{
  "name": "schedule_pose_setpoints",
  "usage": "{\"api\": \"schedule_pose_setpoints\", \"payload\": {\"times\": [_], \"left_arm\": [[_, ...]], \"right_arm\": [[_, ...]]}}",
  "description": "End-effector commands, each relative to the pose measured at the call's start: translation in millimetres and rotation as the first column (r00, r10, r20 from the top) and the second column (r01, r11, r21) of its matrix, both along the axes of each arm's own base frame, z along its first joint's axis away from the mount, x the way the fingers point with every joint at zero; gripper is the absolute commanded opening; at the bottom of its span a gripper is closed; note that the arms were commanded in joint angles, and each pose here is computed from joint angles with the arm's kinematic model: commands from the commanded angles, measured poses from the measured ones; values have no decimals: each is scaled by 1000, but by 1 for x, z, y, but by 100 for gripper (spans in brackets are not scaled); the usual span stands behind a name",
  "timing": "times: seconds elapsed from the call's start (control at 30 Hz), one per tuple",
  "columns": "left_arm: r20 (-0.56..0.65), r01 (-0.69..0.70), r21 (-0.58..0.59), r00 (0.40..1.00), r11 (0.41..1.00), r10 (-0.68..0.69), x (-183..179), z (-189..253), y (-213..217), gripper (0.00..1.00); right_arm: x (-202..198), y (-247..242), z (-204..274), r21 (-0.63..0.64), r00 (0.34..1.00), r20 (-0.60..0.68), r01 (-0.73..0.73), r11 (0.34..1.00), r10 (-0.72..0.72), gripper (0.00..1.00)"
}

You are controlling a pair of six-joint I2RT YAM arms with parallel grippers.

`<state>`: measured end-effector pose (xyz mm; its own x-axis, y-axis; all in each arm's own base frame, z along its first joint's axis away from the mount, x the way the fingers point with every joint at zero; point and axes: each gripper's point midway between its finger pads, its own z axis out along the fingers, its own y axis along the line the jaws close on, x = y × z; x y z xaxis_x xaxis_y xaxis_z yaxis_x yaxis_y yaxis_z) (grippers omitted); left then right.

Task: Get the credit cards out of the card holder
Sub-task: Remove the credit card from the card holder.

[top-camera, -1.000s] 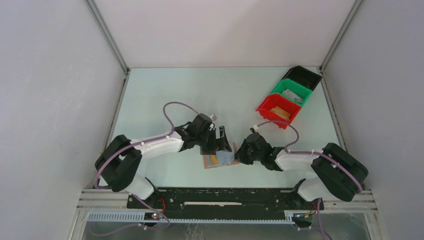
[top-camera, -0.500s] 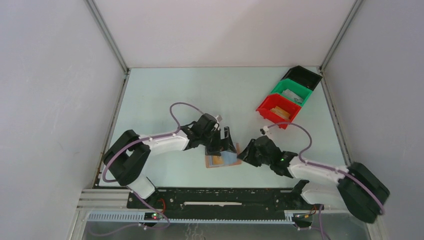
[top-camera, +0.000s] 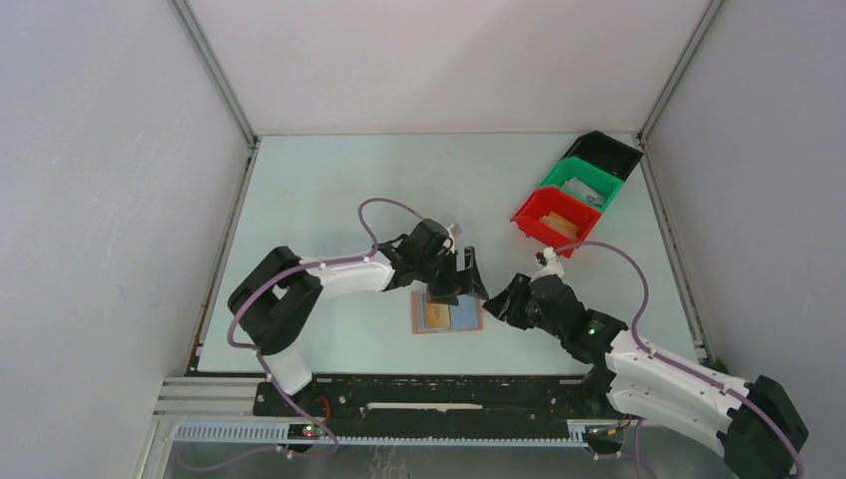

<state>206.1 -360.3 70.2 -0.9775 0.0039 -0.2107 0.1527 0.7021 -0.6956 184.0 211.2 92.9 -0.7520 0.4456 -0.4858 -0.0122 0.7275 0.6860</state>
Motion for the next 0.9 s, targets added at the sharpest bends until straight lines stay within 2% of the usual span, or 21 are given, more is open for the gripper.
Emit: {"api": "schedule_pose_setpoints", "payload": {"times": [0.0,0.17,0.43,0.6,0.73,0.87], "left_arm": [[3,49,-79,999,996,-49,6,16,-27,93],[20,56,-98,998,994,-54,7,25,-28,94],[70,87,-281,995,956,-70,10,68,-49,96],[149,58,-216,989,975,-25,19,85,-21,96],[171,-12,-81,985,997,26,20,78,16,96],[162,-92,-27,982,995,95,16,67,47,93]], "right_arm": [[0,8,-1,-27,998,19,-61,998,61,43],[-1,17,-3,-7,995,14,-103,995,103,40],[3,19,-3,32,997,10,-80,996,80,40],[-1,11,1,26,997,13,-72,997,71,39],[0,9,7,31,998,4,-66,997,65,40],[-2,27,13,79,992,-4,-127,989,128,40]]}}
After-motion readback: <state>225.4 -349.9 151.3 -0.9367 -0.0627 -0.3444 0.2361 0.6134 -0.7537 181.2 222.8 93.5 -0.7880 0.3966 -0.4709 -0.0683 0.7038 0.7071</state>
